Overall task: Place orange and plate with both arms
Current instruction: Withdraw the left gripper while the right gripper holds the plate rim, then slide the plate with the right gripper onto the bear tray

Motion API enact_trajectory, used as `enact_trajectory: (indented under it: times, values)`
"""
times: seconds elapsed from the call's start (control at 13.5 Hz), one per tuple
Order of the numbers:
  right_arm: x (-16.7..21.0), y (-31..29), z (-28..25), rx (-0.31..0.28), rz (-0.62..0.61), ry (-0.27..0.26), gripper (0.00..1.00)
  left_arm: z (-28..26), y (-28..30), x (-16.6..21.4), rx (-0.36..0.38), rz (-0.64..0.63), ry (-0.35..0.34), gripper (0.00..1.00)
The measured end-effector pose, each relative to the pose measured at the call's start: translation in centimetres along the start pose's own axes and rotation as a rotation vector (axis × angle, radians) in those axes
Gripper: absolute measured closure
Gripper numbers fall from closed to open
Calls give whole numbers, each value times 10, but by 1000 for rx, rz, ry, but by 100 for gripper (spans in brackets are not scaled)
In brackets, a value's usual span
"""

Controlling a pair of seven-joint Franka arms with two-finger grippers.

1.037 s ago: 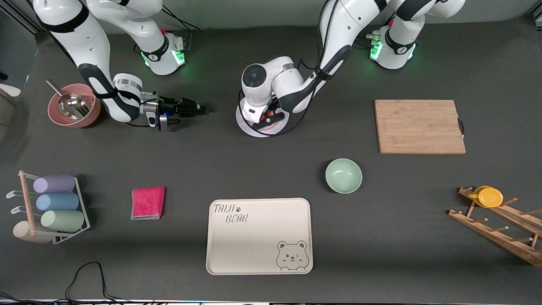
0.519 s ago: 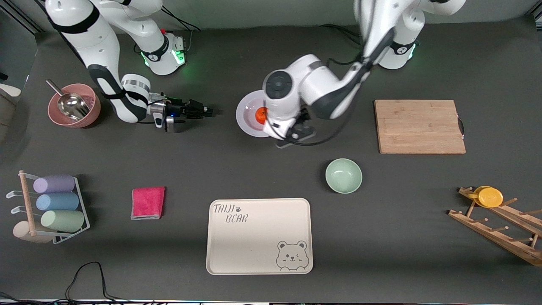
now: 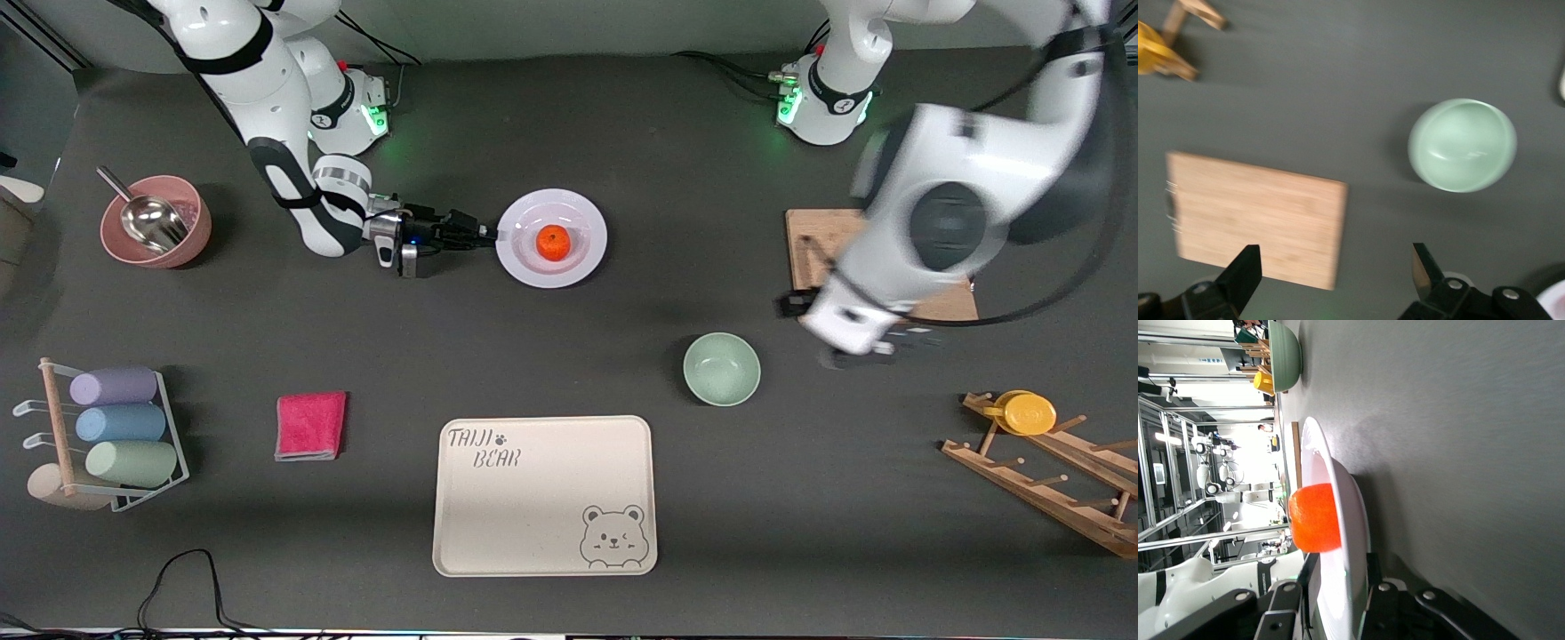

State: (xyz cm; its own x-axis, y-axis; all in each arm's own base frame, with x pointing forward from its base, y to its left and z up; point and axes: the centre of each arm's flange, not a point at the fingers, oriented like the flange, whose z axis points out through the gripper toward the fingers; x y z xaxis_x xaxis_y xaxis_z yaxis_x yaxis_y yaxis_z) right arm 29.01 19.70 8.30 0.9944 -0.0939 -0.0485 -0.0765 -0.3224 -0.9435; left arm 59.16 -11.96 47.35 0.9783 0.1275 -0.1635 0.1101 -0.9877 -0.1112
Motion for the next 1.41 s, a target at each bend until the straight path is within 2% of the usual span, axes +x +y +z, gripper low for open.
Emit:
enact_trajectory:
  times: [0.22, 0.37, 0.44, 0.52, 0.81, 1.04, 1.41]
  values:
    - [1, -4, 12, -4, -3, 4, 66, -9, -113, 16, -16, 62, 10, 0]
    - [2, -4, 12, -4, -12, 5, 72, -13, -153, 18, -25, 66, 15, 0]
    - [2, -4, 12, -5, -16, 6, 84, -14, -165, 17, -34, 60, 12, 0]
    - [2, -4, 13, 0, -18, 6, 96, -16, -172, 17, -46, 58, 8, 0]
    - [4, -6, 14, 13, -22, 8, 96, -36, -164, 12, -60, 85, -1, 0]
    - [17, -18, 13, 31, -46, 30, 96, -55, -161, 6, -60, 88, -8, 0]
    - [49, -100, 5, 94, -66, 71, 96, -65, -154, 4, -57, 95, -2, 0]
